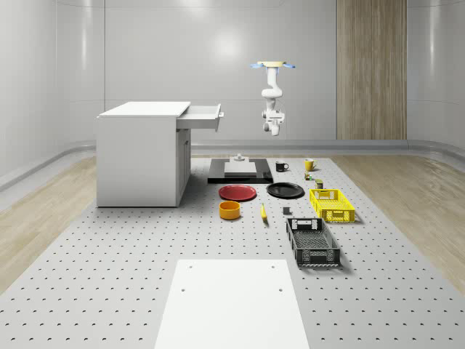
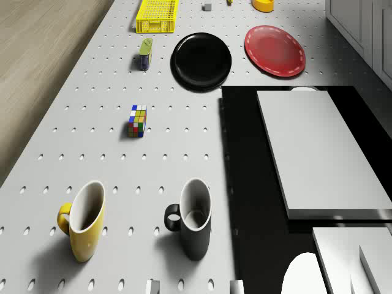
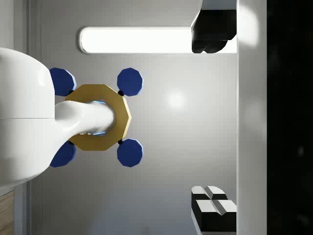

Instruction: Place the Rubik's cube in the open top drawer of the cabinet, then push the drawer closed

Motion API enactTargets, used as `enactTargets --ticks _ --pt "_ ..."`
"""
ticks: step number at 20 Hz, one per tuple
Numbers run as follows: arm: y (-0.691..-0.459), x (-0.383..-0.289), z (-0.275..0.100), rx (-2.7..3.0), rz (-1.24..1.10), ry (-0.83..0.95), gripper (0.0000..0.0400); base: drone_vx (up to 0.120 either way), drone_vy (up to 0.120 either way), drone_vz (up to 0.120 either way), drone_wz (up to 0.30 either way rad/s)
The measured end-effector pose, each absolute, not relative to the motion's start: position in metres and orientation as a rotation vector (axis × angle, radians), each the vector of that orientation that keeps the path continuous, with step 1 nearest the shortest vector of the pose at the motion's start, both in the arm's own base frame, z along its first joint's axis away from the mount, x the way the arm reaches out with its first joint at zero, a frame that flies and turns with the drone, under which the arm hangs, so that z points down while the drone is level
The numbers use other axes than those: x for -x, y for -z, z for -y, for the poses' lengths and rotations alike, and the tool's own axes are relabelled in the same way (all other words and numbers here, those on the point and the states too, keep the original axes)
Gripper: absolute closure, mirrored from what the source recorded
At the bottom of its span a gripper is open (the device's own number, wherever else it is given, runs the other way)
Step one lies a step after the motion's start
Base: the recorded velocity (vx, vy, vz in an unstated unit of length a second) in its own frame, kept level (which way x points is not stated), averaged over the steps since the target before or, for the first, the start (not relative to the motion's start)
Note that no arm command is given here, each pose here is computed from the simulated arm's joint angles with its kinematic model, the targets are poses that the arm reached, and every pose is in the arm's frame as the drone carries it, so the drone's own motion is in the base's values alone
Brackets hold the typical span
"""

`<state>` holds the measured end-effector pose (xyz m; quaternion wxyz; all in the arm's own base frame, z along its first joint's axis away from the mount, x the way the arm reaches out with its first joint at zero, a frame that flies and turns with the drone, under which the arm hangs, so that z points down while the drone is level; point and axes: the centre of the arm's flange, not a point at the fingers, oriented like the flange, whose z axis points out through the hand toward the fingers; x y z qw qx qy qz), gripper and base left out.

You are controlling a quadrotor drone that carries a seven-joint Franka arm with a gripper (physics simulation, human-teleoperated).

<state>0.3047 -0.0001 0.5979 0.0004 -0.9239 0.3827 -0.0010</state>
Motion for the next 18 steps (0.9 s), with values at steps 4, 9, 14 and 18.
enactTargets --ticks 4,9,14,18 --pt "-0.627 -0.3011 0.000 2.901 -1.201 0.008 0.0000 0.000 0.040 0.000 0.000" --pt "-0.659 -0.3022 0.000 2.899 -1.201 0.013 0.0000 0.120 0.120 0.000 0.000" --pt "-0.679 -0.3037 0.000 2.898 -1.200 0.019 0.0000 0.120 0.120 0.000 0.000" --pt "-0.686 -0.3041 0.000 2.897 -1.200 0.024 0.0000 0.120 0.120 0.000 0.000"
